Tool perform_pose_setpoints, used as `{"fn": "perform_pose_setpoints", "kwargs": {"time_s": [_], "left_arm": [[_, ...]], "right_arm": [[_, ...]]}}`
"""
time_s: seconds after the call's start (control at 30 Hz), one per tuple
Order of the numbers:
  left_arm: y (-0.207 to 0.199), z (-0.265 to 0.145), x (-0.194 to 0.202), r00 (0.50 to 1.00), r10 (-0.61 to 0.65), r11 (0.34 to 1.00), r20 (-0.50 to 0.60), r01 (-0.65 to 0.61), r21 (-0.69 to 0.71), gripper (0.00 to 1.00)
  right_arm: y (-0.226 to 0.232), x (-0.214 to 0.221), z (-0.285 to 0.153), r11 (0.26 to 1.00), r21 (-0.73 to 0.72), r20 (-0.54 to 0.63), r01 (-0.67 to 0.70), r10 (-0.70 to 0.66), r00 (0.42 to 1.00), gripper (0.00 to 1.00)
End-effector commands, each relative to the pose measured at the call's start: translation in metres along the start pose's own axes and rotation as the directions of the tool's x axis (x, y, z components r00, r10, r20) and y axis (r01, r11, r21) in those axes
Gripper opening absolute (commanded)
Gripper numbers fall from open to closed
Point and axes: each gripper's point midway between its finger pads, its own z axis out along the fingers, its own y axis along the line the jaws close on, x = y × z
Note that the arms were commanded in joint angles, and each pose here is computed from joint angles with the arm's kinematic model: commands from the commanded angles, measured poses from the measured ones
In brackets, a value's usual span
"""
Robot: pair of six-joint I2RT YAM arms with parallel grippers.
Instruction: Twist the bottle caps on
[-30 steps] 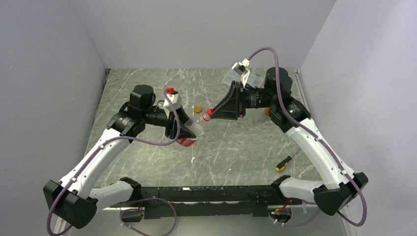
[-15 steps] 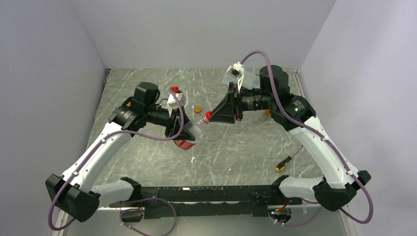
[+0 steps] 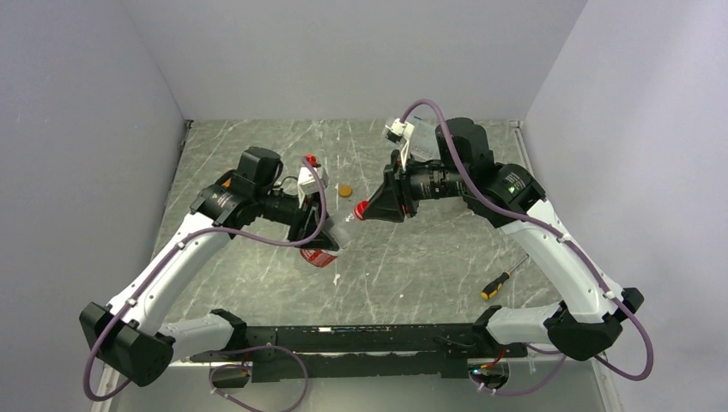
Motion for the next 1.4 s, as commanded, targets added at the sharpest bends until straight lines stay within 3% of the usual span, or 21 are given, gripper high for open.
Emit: {"fn": "perform_pose_setpoints", "kwargs": {"time_s": [0.0, 0.23, 0.43, 0.6, 0.73, 0.83, 0.9, 1.03, 1.13, 1.27, 1.37], "left_arm": [[0.012, -0.012, -0.056, 0.949, 0.282, 0.949, 0.138, -0.255, -0.185, 0.0], [0.049, -0.032, -0.08, 0.888, 0.441, 0.804, 0.13, -0.326, -0.497, 0.0], [0.067, -0.047, -0.103, 0.831, 0.554, 0.625, 0.055, -0.371, -0.687, 0.0], [0.07, -0.05, -0.119, 0.772, 0.635, 0.51, 0.025, -0.394, -0.765, 0.0], [0.073, -0.044, -0.116, 0.756, 0.655, 0.469, -0.014, -0.422, -0.776, 0.0], [0.075, -0.038, -0.107, 0.764, 0.644, 0.475, -0.04, -0.44, -0.762, 0.0], [0.074, -0.033, -0.096, 0.783, 0.619, 0.504, -0.057, -0.452, -0.736, 0.0], [0.076, -0.024, -0.065, 0.843, 0.529, 0.583, -0.093, -0.441, -0.682, 0.0], [0.074, -0.016, -0.043, 0.882, 0.457, 0.662, -0.112, -0.422, -0.619, 0.0], [0.057, -0.003, -0.015, 0.935, 0.345, 0.832, -0.083, -0.345, -0.434, 0.0], [0.038, 0.002, -0.006, 0.96, 0.278, 0.922, -0.033, -0.276, -0.27, 0.0]], "right_arm": [[0.02, 0.021, 0.015, 0.989, -0.098, -0.099, -0.11, 0.1, 0.99, 0.07], [-0.006, 0.014, 0.03, 0.934, 0.045, -0.116, -0.355, 0.357, 0.927, 0.04], [-0.045, 0.017, 0.04, 0.799, 0.234, -0.06, -0.554, 0.58, 0.812, 0.02], [-0.061, 0.02, 0.058, 0.679, 0.241, 0.011, -0.693, 0.712, 0.702, 0.01], [-0.064, 0.013, 0.068, 0.625, 0.211, 0.047, -0.752, 0.762, 0.646, 0.01], [-0.066, 0.003, 0.067, 0.626, 0.203, 0.081, -0.753, 0.755, 0.65, 0.05], [-0.069, -0.005, 0.062, 0.643, 0.216, 0.11, -0.735, 0.732, 0.672, 0.17], [-0.07, -0.027, 0.038, 0.7, 0.228, 0.178, -0.677, 0.654, 0.736, 0.67], [-0.068, -0.053, 0.006, 0.768, 0.267, 0.254, -0.582, 0.527, 0.811, 0.97], [-0.055, -0.068, -0.033, 0.867, 0.314, 0.274, -0.387, 0.307, 0.911, 1.0], [-0.037, -0.061, -0.047, 0.935, 0.288, 0.229, -0.209, 0.144, 0.963, 1.0]]}}
